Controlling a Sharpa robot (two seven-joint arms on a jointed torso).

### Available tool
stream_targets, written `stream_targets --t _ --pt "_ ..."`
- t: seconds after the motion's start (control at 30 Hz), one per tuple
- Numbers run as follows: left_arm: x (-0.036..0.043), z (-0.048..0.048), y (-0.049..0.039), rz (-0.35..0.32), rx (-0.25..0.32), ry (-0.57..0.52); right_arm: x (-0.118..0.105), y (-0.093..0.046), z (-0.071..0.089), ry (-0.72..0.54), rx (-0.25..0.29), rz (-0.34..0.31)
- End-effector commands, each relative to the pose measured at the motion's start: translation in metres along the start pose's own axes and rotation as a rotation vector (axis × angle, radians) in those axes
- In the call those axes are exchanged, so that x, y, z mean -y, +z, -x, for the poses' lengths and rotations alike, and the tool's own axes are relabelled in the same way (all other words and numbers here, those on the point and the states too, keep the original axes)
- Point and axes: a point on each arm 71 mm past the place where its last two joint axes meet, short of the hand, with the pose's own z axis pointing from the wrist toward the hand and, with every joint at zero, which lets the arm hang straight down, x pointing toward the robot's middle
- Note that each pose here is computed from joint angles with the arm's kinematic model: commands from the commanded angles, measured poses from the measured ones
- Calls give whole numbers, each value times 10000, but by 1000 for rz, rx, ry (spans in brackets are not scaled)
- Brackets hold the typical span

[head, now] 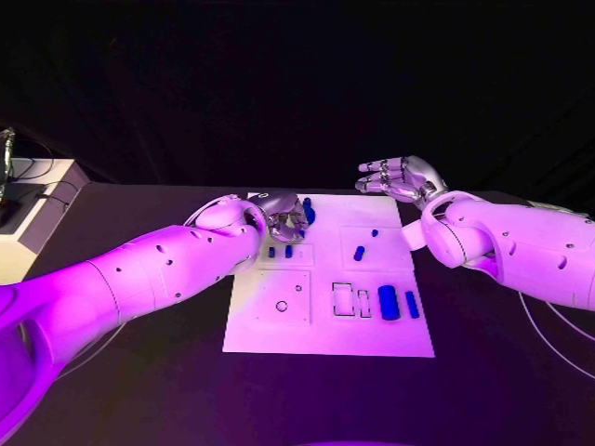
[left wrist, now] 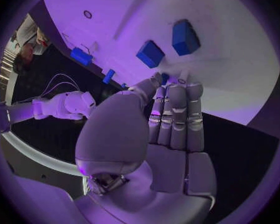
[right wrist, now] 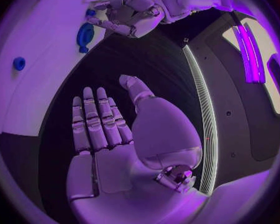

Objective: Assemble the parts on the task board

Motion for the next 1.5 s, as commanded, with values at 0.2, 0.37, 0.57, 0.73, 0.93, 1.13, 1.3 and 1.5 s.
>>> stream_targets --t 0.2,0.37,0.57,0.73,0.93,1.13,1.3,1.5 --pt "26 -34 18 -1 -38 -2 -25 3 -19 -6 -10 22" --pt "23 -46 22 2 -50 -1 -27 3 -22 -5 -11 23" --pt "14 -58 22 8 -63 1 -28 2 -22 -5 -11 23" --pt "9 -65 21 16 -70 2 -30 3 -24 -5 -11 23" --pt "15 -45 20 10 -41 -2 -32 3 -24 -5 -11 24" --pt "17 -17 1 -3 -3 -19 -33 4 -26 -5 -12 24" --pt "12 12 -55 -18 22 -46 -32 3 -23 -5 -11 24" --pt "-16 89 -151 -29 50 -94 -26 -3 -5 -6 -8 23"
